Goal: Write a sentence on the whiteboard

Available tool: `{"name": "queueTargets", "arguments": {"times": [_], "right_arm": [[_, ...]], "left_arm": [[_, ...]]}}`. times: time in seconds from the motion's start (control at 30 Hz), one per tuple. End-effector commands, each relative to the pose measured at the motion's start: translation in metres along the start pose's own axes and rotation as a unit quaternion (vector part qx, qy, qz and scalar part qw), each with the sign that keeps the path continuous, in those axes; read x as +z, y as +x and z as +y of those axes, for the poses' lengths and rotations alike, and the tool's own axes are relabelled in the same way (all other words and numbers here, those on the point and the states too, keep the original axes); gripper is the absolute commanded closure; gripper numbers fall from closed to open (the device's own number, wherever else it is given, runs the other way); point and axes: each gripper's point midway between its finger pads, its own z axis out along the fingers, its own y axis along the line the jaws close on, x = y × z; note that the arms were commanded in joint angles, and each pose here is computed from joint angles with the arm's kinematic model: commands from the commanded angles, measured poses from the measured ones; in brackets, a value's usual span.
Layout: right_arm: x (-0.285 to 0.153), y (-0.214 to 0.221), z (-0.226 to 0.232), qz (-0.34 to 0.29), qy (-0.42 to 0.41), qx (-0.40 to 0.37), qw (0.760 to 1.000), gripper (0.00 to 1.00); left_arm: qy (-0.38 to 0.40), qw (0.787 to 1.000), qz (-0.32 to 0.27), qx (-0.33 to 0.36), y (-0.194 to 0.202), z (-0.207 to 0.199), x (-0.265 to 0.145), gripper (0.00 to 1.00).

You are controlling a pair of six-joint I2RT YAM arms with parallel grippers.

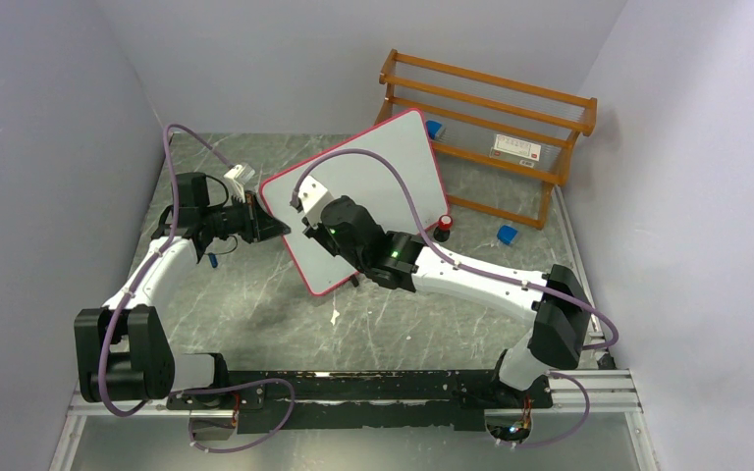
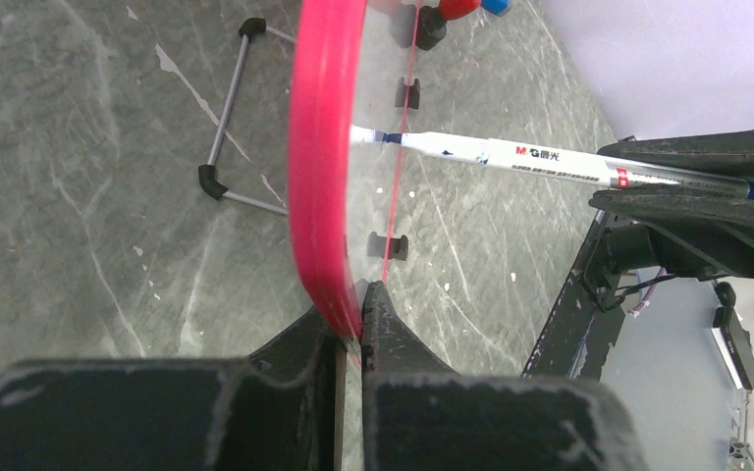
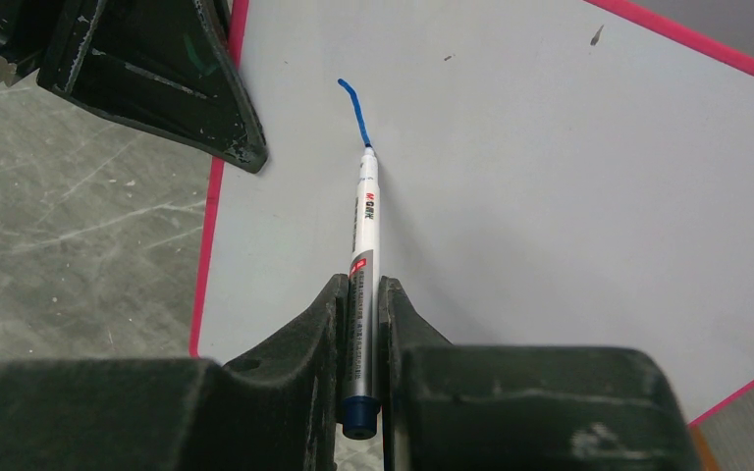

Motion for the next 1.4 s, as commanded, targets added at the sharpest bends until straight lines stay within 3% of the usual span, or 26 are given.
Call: {"name": "queueTargets", "arguments": {"times": [0.0, 0.43, 1.37], "right_arm": [[-0.004, -0.001, -0.003, -0.001, 0.001, 0.002, 1.000, 1.00], [-0.017, -0.025, -0.015, -0.043, 0.017, 0.021, 0.999, 1.00], [0.002, -0.026, -0.026, -0.043, 0.063, 0.035, 0.996, 1.00]], "left_arm": [[-0.030, 0.999, 0.012, 0.025, 0.005, 0.015, 0.005, 0.95], [-0.034, 0.999, 0.013, 0.023, 0.006, 0.016, 0.005, 0.95], [-0.033, 0.999, 0.013, 0.024, 0.006, 0.016, 0.005, 0.95]]}}
